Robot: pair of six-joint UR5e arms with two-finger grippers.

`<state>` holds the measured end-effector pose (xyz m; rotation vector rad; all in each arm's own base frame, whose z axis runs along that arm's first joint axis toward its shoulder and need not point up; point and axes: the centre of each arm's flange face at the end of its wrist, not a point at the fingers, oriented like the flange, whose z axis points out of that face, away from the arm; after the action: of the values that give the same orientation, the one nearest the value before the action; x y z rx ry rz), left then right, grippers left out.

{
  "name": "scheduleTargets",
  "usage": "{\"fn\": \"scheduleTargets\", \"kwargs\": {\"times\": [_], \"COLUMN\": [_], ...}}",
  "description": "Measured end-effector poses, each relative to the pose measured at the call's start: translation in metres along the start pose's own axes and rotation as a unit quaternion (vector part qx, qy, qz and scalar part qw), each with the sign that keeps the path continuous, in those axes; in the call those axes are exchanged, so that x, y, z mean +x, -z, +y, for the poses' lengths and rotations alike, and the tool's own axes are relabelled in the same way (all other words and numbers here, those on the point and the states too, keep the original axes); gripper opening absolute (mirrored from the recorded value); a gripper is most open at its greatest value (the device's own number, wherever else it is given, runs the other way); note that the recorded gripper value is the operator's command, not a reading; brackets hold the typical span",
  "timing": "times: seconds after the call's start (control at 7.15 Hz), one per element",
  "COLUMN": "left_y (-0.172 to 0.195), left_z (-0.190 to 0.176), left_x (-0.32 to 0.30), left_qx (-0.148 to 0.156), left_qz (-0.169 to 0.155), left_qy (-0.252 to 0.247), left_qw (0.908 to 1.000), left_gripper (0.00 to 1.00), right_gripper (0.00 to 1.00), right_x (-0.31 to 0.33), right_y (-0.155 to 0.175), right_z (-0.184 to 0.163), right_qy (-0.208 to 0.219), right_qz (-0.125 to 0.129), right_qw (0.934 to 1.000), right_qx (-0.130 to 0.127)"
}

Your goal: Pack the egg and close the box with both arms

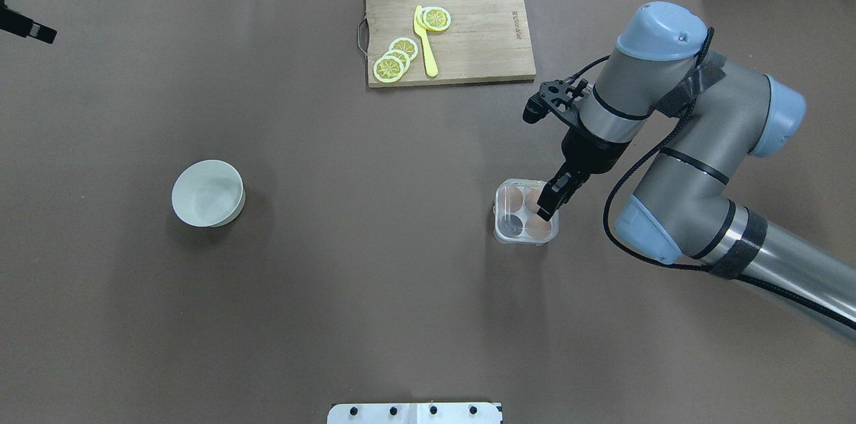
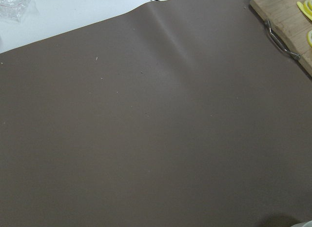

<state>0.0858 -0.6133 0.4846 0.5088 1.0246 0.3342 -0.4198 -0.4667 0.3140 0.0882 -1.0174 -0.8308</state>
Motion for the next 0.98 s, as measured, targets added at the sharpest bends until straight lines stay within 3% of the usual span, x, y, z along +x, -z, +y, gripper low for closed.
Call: {"fn": "scheduleTargets", "kwargs": {"times": [0.28,0.56,0.84,0.98], "left_y": [0.004,0.019,0.03,0.043], "left_z": [0.001,0.01,0.039,0.058], "left_x": [-0.003,-0.021,-0.059,-0.089], "left_qx": [0.002,0.008,-0.02,-0.052], "left_qz": [-0.001,-0.009,-0.03,-0.045], "left_qy": [0.002,0.016,0.046,0.059], "left_qw": [1.0,0.9998,0.9983,0.9959], "left_gripper": [0.95,0.95,0.96,0.97], "right_gripper": [1.0,1.0,1.0,1.0], "right_x": [0.014,0.074,0.154,0.181], "right_y": [0.019,0.076,0.136,0.161], "right_z": [0.0,0.019,0.076,0.102], "right_qy": [-0.008,-0.051,-0.121,-0.149], "right_qz": [0.012,0.041,0.082,0.111], "right_qw": [0.9998,0.9966,0.9854,0.9772], "right_qx": [0.015,0.051,0.087,0.103]}}
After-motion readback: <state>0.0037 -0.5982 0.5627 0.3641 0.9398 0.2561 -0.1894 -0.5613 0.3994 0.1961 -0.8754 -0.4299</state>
